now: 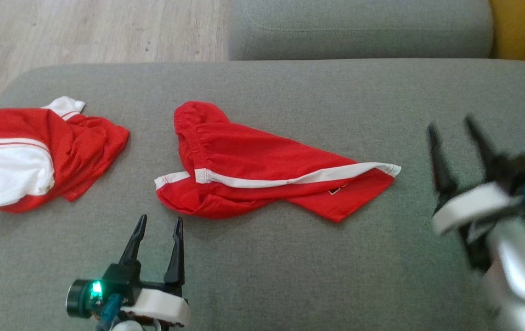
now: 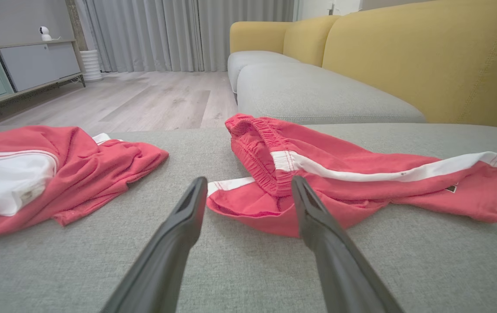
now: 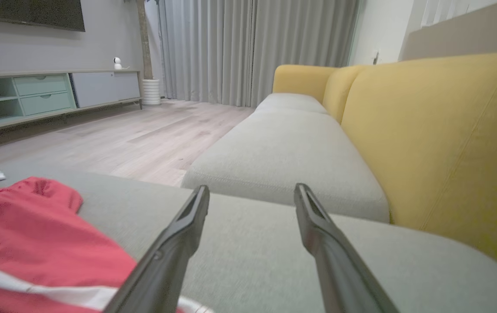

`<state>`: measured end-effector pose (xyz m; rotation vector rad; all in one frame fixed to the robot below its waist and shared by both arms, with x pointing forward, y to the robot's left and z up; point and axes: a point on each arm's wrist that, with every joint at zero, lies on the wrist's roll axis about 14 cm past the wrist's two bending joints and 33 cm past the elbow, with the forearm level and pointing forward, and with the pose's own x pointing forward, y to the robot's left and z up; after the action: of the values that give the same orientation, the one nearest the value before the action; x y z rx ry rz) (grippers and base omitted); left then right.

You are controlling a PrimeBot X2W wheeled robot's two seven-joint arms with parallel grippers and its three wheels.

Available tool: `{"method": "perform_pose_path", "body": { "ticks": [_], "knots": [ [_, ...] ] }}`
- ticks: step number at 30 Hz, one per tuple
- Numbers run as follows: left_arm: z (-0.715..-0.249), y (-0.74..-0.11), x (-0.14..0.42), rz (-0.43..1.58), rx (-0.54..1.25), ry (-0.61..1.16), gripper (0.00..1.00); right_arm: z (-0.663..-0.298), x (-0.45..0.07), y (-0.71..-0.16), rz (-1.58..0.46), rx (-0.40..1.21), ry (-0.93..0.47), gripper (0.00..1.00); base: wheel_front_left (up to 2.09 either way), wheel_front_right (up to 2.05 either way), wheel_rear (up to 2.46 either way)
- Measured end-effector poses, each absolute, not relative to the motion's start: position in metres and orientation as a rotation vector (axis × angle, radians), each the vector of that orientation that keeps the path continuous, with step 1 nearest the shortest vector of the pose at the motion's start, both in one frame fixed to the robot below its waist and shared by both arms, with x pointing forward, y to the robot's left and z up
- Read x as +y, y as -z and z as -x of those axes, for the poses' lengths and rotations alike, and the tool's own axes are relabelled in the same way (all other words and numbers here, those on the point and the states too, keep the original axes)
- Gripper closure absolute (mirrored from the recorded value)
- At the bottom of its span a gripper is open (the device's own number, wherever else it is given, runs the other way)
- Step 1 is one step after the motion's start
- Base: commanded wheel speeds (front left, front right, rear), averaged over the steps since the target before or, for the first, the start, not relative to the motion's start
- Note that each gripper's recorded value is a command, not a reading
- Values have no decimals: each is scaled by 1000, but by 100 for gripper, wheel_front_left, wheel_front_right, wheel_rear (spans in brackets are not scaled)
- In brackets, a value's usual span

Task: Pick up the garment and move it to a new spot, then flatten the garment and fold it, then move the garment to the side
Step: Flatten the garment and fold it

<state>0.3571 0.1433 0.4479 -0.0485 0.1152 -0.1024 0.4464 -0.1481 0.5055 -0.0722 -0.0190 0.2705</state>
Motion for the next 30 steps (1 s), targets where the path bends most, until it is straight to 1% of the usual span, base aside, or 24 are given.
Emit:
{"method": "perform_pose_path", "body": {
  "ticks": [3,4,7,11,17,23,26,30],
  "knots": [
    [-356,-452,147,37,103,86,0,-423,-138,-481,33,33,-254,0,0,0,0],
    [-356,-452,147,37,103,86,0,-423,-138,-481,33,33,-254,0,0,0,0],
    [-354,-455,151,29,91,73,0,-404,-133,-463,6,81,-240,0,0,0,0],
    [-348,-454,159,21,93,42,0,-392,-130,-454,-21,106,-227,0,0,0,0],
    [-337,-446,160,23,117,33,0,-385,-132,-449,-38,122,-211,0,0,0,0],
    [-339,-443,155,31,128,61,0,-381,-126,-441,-42,146,-224,0,0,0,0],
    [-350,-444,148,64,128,101,0,-382,-124,-437,-44,159,-231,0,0,0,0],
    [-382,-453,140,115,110,149,0,-389,-120,-430,-48,178,-242,0,0,0,0]
  ]
}}
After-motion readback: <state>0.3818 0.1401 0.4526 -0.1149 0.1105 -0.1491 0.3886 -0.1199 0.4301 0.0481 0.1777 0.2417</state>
